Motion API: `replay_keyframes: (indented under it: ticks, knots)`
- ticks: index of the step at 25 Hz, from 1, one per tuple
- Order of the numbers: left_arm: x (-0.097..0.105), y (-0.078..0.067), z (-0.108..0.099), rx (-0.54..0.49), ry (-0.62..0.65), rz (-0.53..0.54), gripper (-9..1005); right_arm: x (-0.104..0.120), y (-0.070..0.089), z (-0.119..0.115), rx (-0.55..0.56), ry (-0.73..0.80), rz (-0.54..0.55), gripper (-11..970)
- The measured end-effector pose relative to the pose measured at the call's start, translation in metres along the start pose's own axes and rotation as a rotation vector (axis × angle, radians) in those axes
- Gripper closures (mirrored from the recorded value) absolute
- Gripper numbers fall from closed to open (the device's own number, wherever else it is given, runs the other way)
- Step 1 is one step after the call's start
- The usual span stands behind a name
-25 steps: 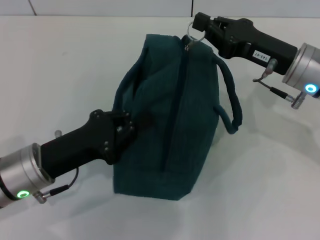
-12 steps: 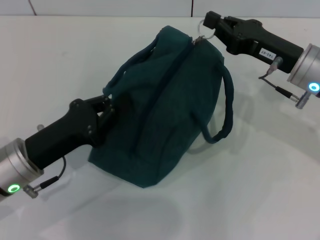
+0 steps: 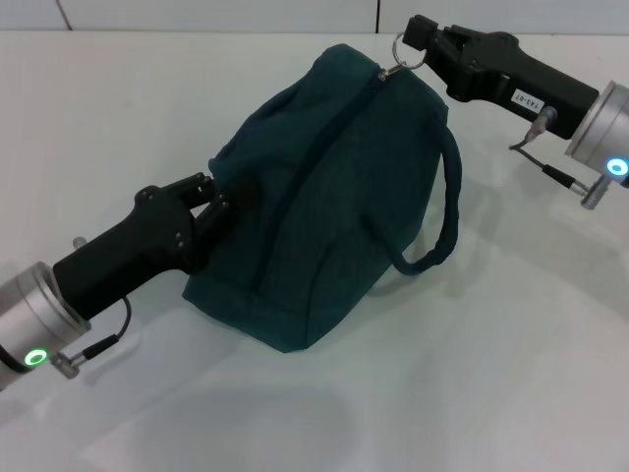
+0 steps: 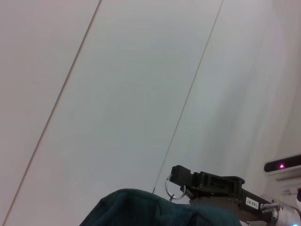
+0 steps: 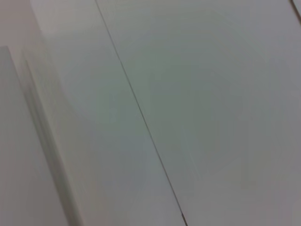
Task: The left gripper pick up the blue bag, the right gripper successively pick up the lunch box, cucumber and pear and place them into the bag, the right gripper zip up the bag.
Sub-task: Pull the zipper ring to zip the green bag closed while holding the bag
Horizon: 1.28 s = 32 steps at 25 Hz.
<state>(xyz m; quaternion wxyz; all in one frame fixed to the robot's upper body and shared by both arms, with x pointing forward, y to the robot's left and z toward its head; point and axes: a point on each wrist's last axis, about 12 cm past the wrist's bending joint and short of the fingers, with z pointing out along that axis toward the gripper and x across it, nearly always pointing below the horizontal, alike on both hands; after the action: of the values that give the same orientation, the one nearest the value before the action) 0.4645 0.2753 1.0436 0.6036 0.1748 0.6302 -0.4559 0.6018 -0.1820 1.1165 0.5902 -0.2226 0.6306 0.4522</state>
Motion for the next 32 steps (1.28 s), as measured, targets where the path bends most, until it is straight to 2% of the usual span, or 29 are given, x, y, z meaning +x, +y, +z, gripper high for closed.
replay_keyframes:
  ticks: [4,5,10,15,17,23,28,29,30,32]
  knots:
    - [-0.003,0.002,0.002,-0.004,-0.011,0.005,939,-0.002,0.0,0.002,-0.003,-0.001,-0.008,893]
    - [-0.007,0.005,0.001,-0.033,-0.051,0.011,939,-0.002,0.0,0.002,-0.003,-0.001,-0.01,892]
    - [-0.016,0.011,-0.005,-0.072,-0.099,0.027,755,-0.005,-0.002,0.002,0.006,-0.012,-0.022,891]
    - [-0.039,0.024,-0.003,-0.064,-0.089,0.025,609,-0.008,-0.005,0.0,0.019,-0.027,-0.02,890]
    - [-0.049,0.03,0.0,-0.053,-0.063,0.014,313,-0.008,-0.005,0.0,0.021,-0.029,-0.021,890]
    - [-0.082,0.041,0.021,0.023,0.061,0.002,124,-0.006,-0.005,-0.002,0.028,-0.028,-0.019,889]
    - [-0.124,0.049,0.041,0.019,0.198,-0.012,118,-0.005,-0.005,-0.003,0.027,-0.028,-0.022,888]
    - [-0.143,0.049,0.05,0.025,0.239,0.006,117,-0.006,-0.005,-0.003,0.027,-0.028,-0.022,888]
    - [-0.143,0.049,0.05,0.025,0.239,0.006,116,-0.006,-0.005,-0.003,0.027,-0.028,-0.023,887]
    - [-0.167,0.045,0.06,0.024,0.297,0.019,113,-0.006,-0.005,-0.003,0.027,-0.029,-0.025,887]
